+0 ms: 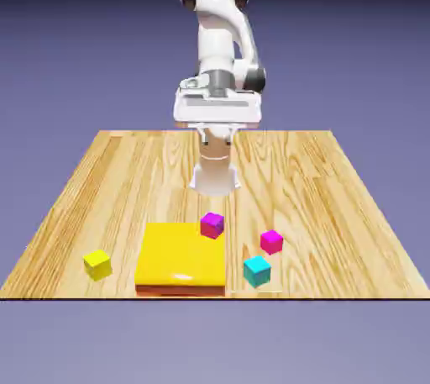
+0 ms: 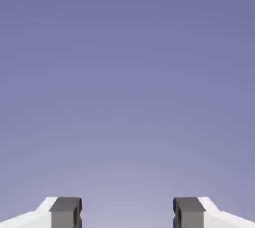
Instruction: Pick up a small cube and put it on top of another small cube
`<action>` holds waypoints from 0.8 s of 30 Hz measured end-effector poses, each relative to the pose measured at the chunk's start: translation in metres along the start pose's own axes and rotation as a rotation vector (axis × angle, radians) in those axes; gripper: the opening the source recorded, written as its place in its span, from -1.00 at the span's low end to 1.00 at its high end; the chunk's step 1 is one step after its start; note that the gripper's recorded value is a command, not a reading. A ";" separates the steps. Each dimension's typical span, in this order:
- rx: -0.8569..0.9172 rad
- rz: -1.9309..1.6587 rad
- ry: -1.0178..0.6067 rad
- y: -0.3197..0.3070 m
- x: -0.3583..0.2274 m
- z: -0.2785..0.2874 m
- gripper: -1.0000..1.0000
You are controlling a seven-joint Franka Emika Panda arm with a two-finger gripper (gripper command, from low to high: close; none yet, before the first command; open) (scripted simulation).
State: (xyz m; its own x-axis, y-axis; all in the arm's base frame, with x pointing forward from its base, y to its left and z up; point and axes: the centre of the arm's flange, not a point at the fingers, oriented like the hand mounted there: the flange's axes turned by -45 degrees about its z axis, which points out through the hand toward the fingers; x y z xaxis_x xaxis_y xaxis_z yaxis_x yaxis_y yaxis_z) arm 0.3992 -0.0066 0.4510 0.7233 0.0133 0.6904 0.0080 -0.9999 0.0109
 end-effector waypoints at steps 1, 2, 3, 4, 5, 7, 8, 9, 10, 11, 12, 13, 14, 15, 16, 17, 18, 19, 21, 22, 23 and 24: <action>-0.009 0.033 -0.029 0.010 0.001 0.010 0.00; -0.018 0.066 -0.058 0.020 0.002 0.020 0.00; -0.027 0.099 -0.086 0.030 0.002 0.030 0.00; -0.037 0.132 -0.114 0.040 0.002 0.040 0.00; -0.048 0.165 -0.142 0.051 0.001 0.051 0.00; -0.070 0.231 -0.198 0.074 -0.003 0.071 0.00; -0.081 0.264 -0.225 0.085 -0.006 0.081 0.00; -0.093 0.297 -0.252 0.097 -0.009 0.091 0.00; -0.105 0.330 -0.279 0.108 -0.012 0.100 0.00; -0.118 0.363 -0.305 0.120 -0.017 0.110 0.00; -0.133 0.399 -0.332 0.134 -0.022 0.119 0.00; -0.151 0.437 -0.357 0.149 -0.028 0.127 0.00; -0.163 0.468 -0.383 0.160 -0.034 0.136 0.00; -0.175 0.497 -0.409 0.171 -0.040 0.145 0.00; -0.190 0.530 -0.434 0.184 -0.048 0.154 0.00; -0.204 0.561 -0.460 0.196 -0.055 0.162 0.00; -0.218 0.590 -0.485 0.207 -0.063 0.170 0.00; -0.233 0.620 -0.510 0.218 -0.071 0.178 0.00; -0.264 0.682 -0.559 0.243 -0.090 0.193 0.00; -0.281 0.713 -0.583 0.255 -0.100 0.199 0.00; -0.297 0.743 -0.607 0.267 -0.111 0.206 0.00; -0.314 0.773 -0.630 0.279 -0.122 0.212 0.00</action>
State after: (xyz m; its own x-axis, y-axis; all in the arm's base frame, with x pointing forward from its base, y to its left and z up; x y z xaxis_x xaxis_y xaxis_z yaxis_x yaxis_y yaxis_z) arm 0.4594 -0.2873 0.2169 0.6846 -0.7235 0.0881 -0.7248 -0.6886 -0.0230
